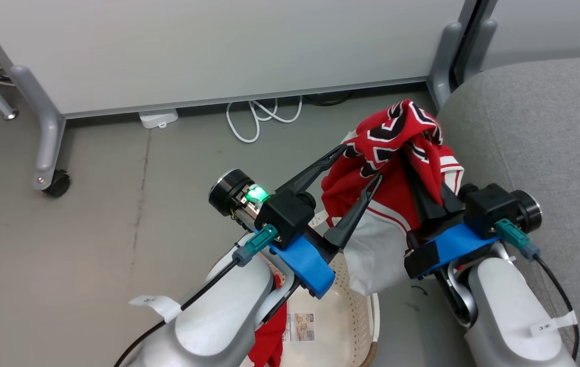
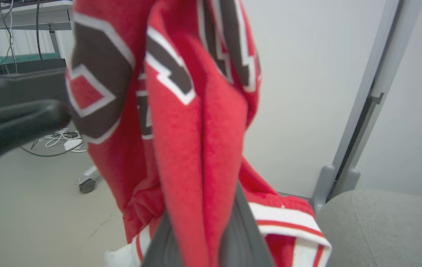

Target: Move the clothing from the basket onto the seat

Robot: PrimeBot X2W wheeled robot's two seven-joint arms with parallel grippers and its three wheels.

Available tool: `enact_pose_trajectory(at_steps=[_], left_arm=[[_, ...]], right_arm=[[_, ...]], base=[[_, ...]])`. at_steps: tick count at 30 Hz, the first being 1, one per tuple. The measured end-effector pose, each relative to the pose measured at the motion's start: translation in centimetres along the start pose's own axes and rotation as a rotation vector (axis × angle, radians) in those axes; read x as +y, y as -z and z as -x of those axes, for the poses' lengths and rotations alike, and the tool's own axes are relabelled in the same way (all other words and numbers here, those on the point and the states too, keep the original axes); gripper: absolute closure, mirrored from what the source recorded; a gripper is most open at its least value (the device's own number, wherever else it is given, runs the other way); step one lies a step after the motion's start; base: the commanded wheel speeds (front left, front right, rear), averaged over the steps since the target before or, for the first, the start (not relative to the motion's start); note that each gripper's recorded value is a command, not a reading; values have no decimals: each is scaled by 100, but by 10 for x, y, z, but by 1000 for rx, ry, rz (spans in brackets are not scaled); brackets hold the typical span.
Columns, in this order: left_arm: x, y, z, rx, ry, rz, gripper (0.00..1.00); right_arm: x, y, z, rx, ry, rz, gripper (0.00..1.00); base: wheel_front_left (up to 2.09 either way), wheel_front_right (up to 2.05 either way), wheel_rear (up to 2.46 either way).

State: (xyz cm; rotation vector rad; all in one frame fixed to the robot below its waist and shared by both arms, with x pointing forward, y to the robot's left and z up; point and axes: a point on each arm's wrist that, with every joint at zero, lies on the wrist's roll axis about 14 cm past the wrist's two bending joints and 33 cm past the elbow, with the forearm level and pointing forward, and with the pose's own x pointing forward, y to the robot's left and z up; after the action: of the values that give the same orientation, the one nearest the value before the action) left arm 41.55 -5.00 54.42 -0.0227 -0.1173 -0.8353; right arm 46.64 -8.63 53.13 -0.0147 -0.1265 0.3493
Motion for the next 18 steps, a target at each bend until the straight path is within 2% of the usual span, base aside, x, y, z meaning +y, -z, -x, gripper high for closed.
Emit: enact_pose_trajectory(at_steps=[10, 18], left_arm=[[-23, 13, -17, 4, 91, 27, 0], [-49, 21, -28, 9, 177, 46, 0]], right_arm=[[-72, 2, 37, 7, 219, 11, 100], [-111, 6, 75, 31, 360, 29, 100]], base=[[0, 0, 0], [0, 0, 0]])
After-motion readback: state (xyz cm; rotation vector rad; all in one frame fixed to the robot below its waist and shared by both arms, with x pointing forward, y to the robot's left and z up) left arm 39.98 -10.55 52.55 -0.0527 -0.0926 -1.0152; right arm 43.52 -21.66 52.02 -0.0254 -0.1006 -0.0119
